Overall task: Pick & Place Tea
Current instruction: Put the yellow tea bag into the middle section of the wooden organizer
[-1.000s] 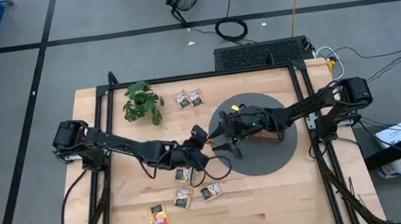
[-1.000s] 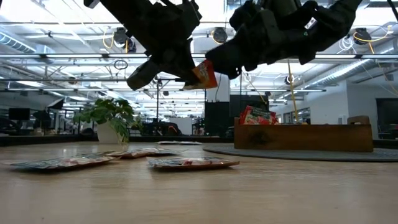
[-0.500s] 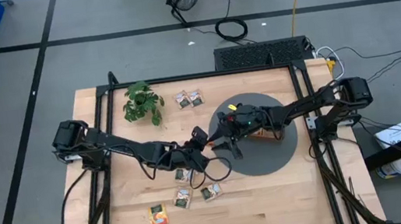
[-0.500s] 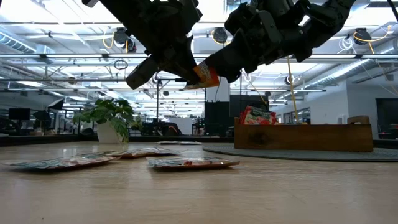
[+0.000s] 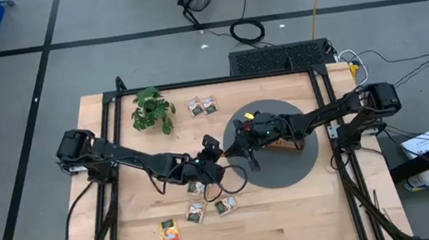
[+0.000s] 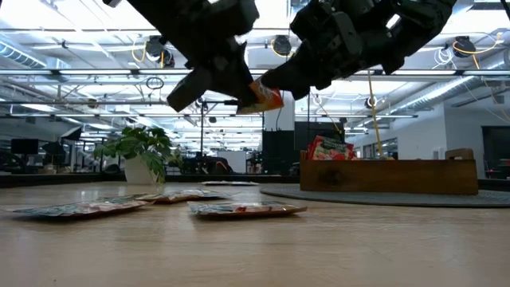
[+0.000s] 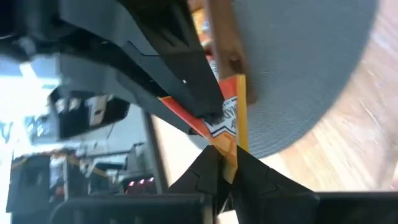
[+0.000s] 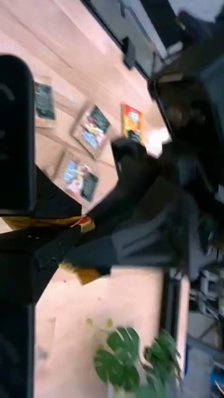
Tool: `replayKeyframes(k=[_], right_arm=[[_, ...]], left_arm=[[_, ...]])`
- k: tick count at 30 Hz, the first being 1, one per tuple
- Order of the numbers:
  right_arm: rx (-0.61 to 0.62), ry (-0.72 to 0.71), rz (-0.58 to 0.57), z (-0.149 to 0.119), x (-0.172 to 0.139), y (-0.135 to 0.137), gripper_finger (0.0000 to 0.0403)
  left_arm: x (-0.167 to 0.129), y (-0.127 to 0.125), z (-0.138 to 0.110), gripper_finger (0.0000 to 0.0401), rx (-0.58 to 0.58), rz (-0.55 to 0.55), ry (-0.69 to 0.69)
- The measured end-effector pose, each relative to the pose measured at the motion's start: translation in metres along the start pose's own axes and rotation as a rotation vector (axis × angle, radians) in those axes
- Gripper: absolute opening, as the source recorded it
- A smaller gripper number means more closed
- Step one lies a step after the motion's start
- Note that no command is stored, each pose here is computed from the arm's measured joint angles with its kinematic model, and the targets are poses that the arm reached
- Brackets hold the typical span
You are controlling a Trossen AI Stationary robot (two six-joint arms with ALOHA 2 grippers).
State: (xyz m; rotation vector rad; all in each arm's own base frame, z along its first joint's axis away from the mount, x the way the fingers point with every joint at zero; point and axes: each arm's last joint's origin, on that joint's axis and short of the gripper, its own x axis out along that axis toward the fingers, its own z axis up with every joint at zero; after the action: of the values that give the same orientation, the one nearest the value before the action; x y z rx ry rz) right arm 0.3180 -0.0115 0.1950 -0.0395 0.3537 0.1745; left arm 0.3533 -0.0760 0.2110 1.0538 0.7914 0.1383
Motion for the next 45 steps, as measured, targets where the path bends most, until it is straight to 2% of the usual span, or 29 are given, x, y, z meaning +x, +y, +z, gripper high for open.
replayKeyframes(k=[6,10,14,18,21,23,26,30,36,38,42,45], right_arm=[[-0.024,0.046,-0.086,0.003,-0.009,0.000,0.0003],[-0.019,0.071,-0.078,0.003,-0.012,0.001,0.0003],[-0.030,0.069,-0.079,-0.005,-0.013,0.003,0.0003],[-0.143,-0.152,-0.139,0.004,-0.019,0.007,0.0003],[-0.238,-0.332,-0.164,0.007,-0.026,0.013,0.0003],[-0.281,-0.422,-0.184,0.010,-0.031,0.014,0.0003],[-0.312,-0.474,-0.231,0.008,-0.036,0.016,0.0003],[-0.389,-0.477,-0.365,0.005,-0.040,0.020,0.0003],[-0.485,-0.633,-0.432,0.012,-0.052,0.028,0.0003],[-0.514,-0.670,-0.424,0.014,-0.055,0.031,0.0003],[-0.556,-0.692,-0.364,0.014,-0.054,0.036,0.0003],[-0.574,-0.694,-0.361,0.014,-0.054,0.039,0.0003]], left_arm=[[-0.024,0.000,0.008,0.0060,-0.074,0.106,0.034],[-0.043,0.009,0.011,0.0061,-0.141,0.145,-0.002],[-0.064,0.026,0.011,0.0062,-0.323,0.166,-0.079],[-0.071,0.040,0.004,0.0062,-0.499,0.083,-0.166],[-0.071,0.052,0.002,0.0062,-0.590,0.023,-0.260],[-0.070,0.054,0.001,0.0062,-0.607,0.020,-0.270],[-0.069,0.058,0.001,0.0062,-0.621,0.047,-0.279],[-0.067,0.064,0.000,0.0062,-0.650,0.086,-0.295],[-0.060,0.089,-0.006,0.0062,-0.831,0.179,-0.370],[-0.056,0.096,-0.009,0.0063,-0.869,0.152,-0.419],[-0.050,0.109,-0.013,0.0063,-0.927,-0.009,-0.628],[-0.046,0.116,-0.018,0.0063,-0.951,-0.082,-0.695]])
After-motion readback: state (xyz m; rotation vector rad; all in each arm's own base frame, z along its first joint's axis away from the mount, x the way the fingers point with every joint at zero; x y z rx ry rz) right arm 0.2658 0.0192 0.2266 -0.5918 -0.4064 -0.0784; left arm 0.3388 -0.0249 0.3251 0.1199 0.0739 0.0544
